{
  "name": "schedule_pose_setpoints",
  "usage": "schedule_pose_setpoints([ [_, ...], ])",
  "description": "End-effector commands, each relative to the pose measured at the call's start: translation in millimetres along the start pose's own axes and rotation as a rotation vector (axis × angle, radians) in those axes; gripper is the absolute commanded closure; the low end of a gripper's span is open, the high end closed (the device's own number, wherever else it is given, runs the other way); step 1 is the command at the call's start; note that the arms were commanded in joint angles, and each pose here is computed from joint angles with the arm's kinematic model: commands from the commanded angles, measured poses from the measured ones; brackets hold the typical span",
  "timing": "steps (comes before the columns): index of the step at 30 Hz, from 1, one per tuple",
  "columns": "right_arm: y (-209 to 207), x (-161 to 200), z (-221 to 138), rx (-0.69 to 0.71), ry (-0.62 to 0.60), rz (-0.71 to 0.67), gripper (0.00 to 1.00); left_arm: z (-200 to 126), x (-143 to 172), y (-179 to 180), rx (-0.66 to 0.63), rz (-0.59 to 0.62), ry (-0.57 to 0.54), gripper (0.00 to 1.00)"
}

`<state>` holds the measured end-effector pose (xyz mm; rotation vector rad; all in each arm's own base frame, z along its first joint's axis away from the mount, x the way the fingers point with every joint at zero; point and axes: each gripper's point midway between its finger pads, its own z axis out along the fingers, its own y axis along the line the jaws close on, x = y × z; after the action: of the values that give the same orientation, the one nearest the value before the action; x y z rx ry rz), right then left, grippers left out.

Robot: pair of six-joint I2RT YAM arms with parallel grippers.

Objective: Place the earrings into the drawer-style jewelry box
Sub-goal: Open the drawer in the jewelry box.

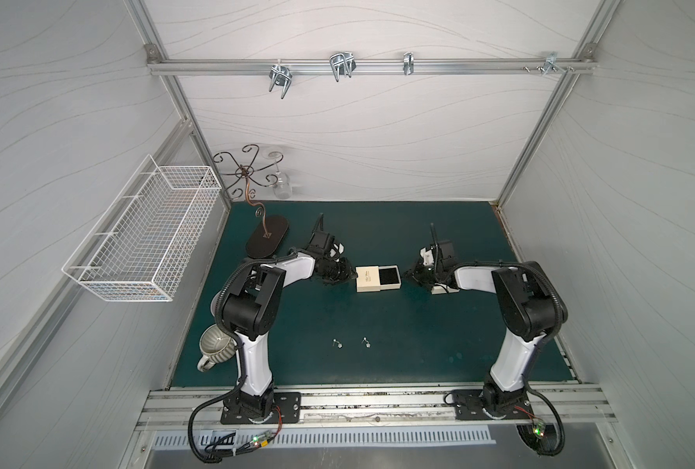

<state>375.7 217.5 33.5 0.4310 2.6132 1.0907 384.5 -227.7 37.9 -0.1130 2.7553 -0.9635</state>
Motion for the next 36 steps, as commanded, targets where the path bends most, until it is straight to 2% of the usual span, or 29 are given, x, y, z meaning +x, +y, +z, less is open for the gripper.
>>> schedule_pose_setpoints([
  [1, -2.2, -1.8, -9.5, 0.016, -0.018, 0.0, 1.0, -2.9, -8.0, 4.9, -0.025, 0.005, -0.011, 0.57],
  [14, 9.9, -0.7, -5.6, -0.034, 0.01, -0.009, 1.0, -2.5, -9.5, 2.8, -0.019, 0.007, -0.008, 0.57],
  [17, 11.8, -0.9, -5.8, -0.036, 0.012, -0.011, 0.92, -2.2, -8.9, 3.6, -0.023, 0.007, -0.006, 0.57],
  [25, 17.0, -4.2, -11.4, -0.021, 0.005, -0.034, 0.8, -4.3, -10.1, 3.0, -0.029, 0.01, -0.008, 0.56],
  [31, 19.7, -6.7, -20.9, 0.01, -0.004, -0.058, 0.76, -8.5, -11.5, 0.9, -0.033, 0.008, -0.016, 0.45],
  [36, 26.0, -8.4, -25.7, 0.003, -0.013, -0.072, 0.75, -12.3, -13.2, -4.5, -0.02, 0.008, -0.027, 0.4],
])
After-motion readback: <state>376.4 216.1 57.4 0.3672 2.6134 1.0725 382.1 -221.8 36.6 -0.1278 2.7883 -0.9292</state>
